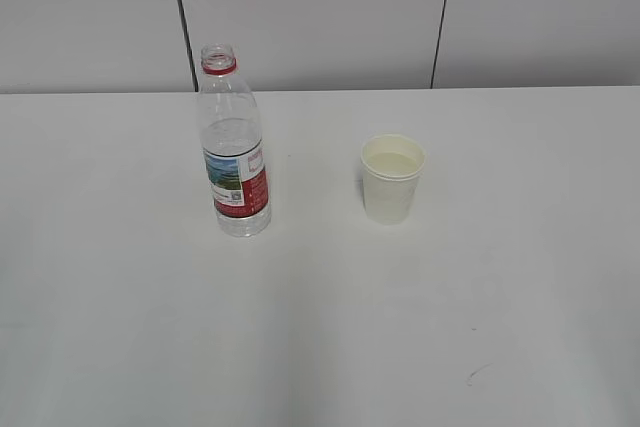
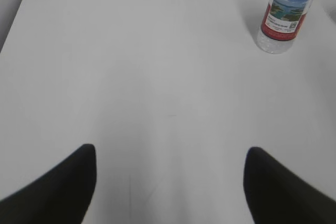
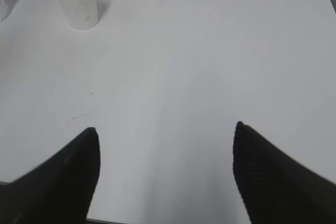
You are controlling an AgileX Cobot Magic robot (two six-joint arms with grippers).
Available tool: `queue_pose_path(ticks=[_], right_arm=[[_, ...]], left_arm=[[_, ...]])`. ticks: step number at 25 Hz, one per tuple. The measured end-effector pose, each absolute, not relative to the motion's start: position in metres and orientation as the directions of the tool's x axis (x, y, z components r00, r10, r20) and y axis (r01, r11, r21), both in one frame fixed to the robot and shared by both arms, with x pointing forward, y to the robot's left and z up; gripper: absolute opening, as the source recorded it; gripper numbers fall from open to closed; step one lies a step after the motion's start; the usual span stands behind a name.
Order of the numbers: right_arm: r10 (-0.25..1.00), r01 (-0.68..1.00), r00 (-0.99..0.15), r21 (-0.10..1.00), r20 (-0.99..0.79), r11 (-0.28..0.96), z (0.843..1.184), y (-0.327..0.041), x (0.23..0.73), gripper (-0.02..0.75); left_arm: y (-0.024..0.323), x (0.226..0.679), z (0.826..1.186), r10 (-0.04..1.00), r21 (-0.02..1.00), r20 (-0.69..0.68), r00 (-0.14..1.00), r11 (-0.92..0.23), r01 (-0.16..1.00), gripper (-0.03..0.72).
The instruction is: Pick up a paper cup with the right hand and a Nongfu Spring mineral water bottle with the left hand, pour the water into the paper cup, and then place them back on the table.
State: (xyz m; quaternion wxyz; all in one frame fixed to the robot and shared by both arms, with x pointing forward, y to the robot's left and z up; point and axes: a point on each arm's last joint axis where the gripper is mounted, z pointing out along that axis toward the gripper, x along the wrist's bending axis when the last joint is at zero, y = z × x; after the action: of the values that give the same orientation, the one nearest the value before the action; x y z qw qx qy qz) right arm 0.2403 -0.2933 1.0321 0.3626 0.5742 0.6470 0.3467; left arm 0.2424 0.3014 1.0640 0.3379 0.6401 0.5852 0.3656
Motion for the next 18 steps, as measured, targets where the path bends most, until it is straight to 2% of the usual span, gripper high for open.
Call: queue_pose_path(ticks=[18], right_arm=[[0.994, 0.492, -0.078, 0.865, -0.071, 0.1, 1.0321, -0.2933, 0.2403, 0.582]], left_arm=[[0.3014, 0.2424, 1.064, 0.996, 0.861, 0.073, 0.048, -0.087, 0.502, 0.499]])
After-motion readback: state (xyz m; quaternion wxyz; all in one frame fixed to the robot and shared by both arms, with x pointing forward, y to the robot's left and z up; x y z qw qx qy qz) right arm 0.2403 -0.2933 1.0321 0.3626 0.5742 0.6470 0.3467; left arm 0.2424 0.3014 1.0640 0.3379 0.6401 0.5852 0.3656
